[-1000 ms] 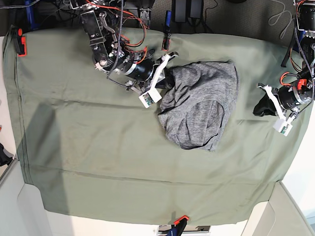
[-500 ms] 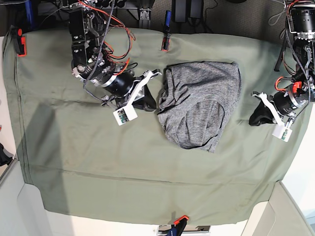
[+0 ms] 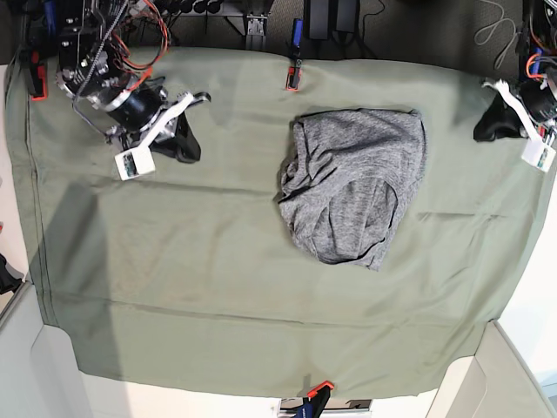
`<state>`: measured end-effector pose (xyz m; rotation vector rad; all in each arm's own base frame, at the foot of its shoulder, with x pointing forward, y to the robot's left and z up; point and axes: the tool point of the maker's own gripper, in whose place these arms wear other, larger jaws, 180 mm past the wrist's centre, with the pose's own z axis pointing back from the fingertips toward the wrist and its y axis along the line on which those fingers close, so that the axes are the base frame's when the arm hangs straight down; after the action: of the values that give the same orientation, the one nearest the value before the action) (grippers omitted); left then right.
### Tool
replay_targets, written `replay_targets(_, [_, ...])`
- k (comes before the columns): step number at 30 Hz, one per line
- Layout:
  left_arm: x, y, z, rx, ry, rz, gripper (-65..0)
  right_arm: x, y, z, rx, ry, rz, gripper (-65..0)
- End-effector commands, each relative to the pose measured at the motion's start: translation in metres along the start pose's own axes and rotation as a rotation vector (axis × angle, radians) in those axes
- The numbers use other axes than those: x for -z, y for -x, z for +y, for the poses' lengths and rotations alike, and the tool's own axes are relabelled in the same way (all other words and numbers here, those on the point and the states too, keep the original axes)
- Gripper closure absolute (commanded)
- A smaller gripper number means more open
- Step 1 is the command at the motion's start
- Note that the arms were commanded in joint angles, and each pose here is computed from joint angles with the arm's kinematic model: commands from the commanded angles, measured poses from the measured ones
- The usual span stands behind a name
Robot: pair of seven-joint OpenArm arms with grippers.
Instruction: Fold the T-shirt properly
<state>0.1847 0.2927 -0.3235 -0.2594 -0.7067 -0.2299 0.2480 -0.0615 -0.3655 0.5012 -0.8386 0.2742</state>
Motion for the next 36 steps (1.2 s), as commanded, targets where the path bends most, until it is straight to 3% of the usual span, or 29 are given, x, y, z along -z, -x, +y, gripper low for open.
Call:
replay_targets(1, [-0.007,-0.005,-0.005,0.027,0.013,-0.011,0.0,-0.008,-0.004,0.001,-0.002,-0.004,-0.026,0.0])
replay_targets(10, [-0.032,0.084,-0.051,-0.041,0.055,0.209,0.0,-0.073,0.090,0.021,0.141,0.016,0.176,0.0])
replay_targets(16, [-0.056,0.162,-0.070,-0.091,0.025,0.432,0.0,-0.114,0.155,0.045,0.221,0.023,0.357,0.0])
replay_targets(21, [-0.061,0.232,-0.090,-0.123,0.070,0.632,0.0,-0.138,0.198,0.054,0.280,0.042,0.482,0.0])
replay_targets(24, [-0.059,0.277,-0.103,-0.094,0.100,0.751,0.0,-0.151,0.234,0.047,0.331,0.081,0.580,0.0])
replay_targets(28, [-0.047,0.328,-0.107,-0.109,0.035,0.919,0.0,-0.166,0.286,0.035,0.414,0.139,0.715,0.0])
replay_targets(36, [-0.004,0.373,-0.116,-0.141,0.056,1.072,0.0,-0.184,0.370,0.016,0.578,0.186,1.008,0.0])
